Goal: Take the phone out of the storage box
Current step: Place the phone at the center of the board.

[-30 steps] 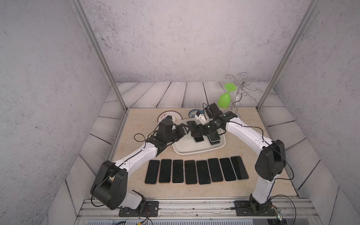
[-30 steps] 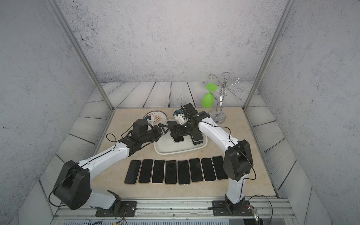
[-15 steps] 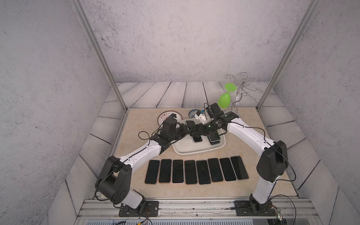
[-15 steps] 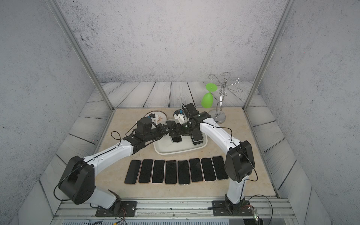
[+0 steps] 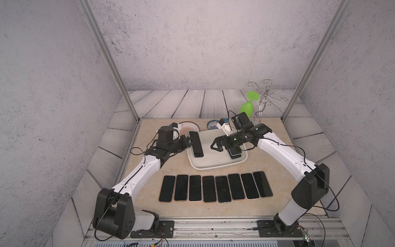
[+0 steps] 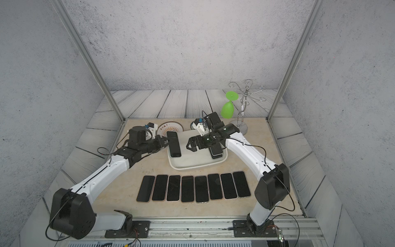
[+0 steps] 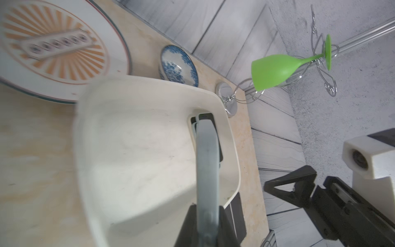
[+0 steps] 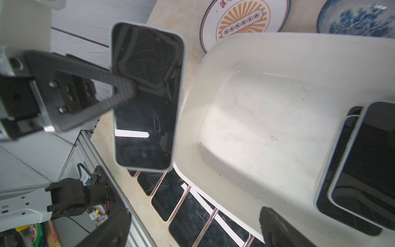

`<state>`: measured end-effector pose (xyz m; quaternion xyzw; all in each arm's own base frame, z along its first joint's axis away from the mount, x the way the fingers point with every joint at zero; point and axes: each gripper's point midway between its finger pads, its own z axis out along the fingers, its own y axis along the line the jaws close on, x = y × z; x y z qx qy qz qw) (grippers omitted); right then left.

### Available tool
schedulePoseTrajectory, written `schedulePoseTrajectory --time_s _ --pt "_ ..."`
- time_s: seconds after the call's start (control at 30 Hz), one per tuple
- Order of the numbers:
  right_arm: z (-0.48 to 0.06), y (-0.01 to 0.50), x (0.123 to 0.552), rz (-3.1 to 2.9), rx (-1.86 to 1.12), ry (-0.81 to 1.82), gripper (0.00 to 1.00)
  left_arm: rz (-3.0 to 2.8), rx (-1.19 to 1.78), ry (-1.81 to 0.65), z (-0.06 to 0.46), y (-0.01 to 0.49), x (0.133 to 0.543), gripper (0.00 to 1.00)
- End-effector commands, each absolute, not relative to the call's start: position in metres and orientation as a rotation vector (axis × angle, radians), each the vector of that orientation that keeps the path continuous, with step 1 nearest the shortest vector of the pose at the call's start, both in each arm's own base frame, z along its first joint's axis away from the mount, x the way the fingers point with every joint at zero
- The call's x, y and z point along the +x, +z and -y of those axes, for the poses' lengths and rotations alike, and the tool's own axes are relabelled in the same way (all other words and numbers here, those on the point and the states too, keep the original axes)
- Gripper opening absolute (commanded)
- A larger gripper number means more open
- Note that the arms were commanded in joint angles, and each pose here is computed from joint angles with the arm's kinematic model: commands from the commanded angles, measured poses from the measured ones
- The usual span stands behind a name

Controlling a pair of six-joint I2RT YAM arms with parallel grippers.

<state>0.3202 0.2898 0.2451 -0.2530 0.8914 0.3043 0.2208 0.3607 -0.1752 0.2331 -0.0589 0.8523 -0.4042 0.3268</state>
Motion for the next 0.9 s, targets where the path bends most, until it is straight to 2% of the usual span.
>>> schedulePoseTrajectory --time_s 0.0,0.17,0.3,0.43,0.7,0.87 --pt "-0.271 0.245 0.319 -2.457 -0.702 0.704 0.99 -2.333 0.067 -0.985 0.142 0.234 0.328 0.0" --pt "-0.272 0.242 0.314 -2.457 -0.705 0.734 0.99 -2.49 0.159 -0.748 0.092 0.2 0.315 0.0" --pt "-0.276 0.236 0.309 -2.465 -0.705 0.784 0.99 -2.574 0.283 -0.609 0.078 0.177 0.309 0.0" --pt "-0.279 0.225 0.305 -2.481 -0.713 0.816 0.99 -2.679 0.29 -0.355 0.047 0.153 0.302 0.0" --pt "-0.289 0.214 0.306 -2.493 -0.738 0.877 0.99 -2.749 0.38 -0.233 0.033 0.116 0.274 0.0" --pt "-0.297 0.209 0.309 -2.5 -0.744 0.923 0.99 -2.66 0.53 -0.237 0.039 0.116 0.254 0.0"
